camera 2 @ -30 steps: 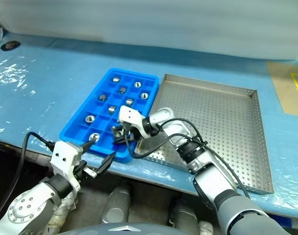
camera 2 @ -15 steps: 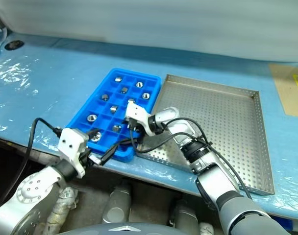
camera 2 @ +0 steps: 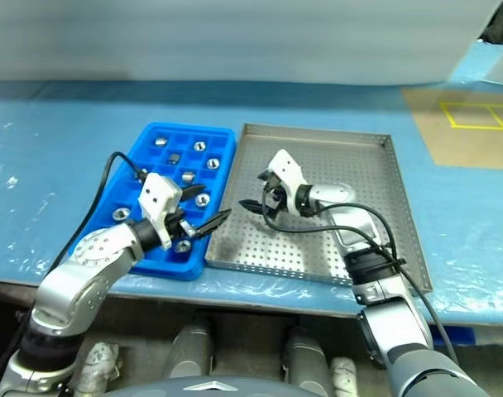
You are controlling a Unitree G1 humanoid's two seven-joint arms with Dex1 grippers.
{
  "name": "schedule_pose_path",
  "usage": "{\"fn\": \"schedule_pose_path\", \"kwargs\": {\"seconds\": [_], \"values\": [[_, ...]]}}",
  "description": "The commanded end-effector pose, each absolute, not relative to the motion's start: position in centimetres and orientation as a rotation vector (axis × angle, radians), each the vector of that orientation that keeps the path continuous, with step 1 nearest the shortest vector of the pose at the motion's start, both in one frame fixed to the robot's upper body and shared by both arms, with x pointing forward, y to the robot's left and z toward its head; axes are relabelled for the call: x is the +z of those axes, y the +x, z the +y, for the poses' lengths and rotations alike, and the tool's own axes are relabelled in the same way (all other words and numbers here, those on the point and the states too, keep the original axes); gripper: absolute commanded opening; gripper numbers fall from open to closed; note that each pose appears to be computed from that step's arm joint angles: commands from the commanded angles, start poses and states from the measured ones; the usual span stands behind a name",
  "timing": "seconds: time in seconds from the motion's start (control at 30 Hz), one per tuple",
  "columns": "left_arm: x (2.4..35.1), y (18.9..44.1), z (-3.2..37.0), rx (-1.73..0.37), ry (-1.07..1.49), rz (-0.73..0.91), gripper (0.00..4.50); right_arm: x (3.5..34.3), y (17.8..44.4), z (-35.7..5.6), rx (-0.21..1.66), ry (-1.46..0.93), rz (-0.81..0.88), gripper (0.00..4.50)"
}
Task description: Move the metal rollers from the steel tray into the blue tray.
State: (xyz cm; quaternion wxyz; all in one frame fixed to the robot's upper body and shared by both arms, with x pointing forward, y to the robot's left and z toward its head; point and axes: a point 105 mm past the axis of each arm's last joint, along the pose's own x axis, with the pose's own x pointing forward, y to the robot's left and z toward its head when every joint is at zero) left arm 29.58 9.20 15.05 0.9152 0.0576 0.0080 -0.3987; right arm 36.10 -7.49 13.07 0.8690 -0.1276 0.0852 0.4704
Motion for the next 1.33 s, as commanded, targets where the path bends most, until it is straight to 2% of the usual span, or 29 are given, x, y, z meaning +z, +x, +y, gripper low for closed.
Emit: {"fn": "schedule_pose_path", "kwargs": {"seconds": [0.03,0.37,0.6,1.33], "values": [[16.1,30.7,8.2,-0.861,0.133,-0.062,4.5,15.6,36.1,-9.0,0.884,-0.238,0.059,4.47],[14.6,33.1,8.2,-0.853,0.173,-0.086,4.5,15.8,34.3,-12.6,0.707,-0.183,-0.016,4.47],[14.1,33.5,9.2,-0.808,0.212,-0.101,4.5,14.0,32.5,-12.2,0.744,-0.215,0.006,4.47],[13.6,33.6,8.6,-0.747,0.213,-0.12,4.5,13.7,34.0,-11.6,0.776,-0.273,-0.009,4.47]]}}
